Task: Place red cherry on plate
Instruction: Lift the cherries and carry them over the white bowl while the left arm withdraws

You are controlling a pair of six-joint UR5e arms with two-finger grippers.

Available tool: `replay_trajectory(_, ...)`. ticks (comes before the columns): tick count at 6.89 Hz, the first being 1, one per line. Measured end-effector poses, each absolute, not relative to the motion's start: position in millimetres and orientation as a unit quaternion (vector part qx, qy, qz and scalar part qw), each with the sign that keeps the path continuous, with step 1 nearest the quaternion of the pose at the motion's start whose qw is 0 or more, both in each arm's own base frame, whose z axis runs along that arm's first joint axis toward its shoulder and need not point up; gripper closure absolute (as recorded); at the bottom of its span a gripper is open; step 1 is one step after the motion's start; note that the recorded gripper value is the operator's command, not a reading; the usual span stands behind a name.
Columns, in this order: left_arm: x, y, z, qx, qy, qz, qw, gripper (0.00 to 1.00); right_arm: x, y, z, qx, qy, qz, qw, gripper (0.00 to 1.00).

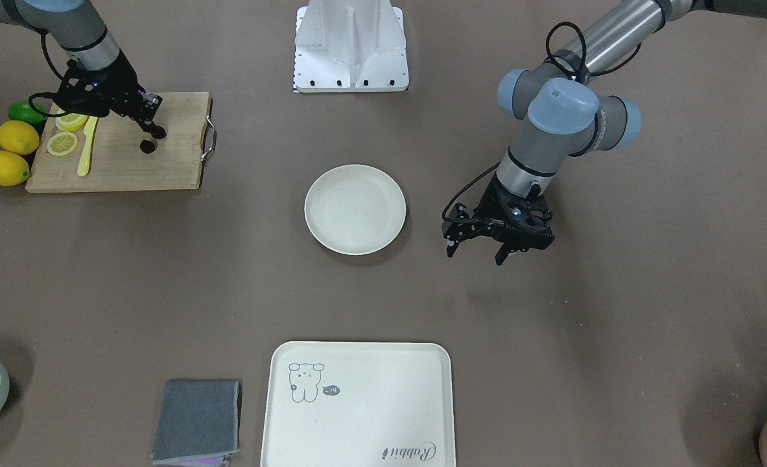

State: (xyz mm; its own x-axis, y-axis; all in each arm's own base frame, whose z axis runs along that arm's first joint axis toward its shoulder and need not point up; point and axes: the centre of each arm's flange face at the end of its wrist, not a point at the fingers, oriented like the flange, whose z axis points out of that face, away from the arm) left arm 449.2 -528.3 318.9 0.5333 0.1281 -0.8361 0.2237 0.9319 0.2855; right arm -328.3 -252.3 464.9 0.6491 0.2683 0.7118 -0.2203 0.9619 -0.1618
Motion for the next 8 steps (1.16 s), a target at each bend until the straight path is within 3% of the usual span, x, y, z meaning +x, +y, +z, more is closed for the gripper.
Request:
replay_trajectory(4,446.8,-530.9,320.7,0.184,0.482,-0.027,0.856,0.02,-314.5,-271.7,414.7,-0.033,-0.425,0.146,0.893,1.00)
replay_trajectory(8,378.6,-557.4,384.4,0.211,0.432,0.003,0.877,0.02,-421.2,-352.0,253.3,-0.017,-0.435,0.156,0.886,1.00)
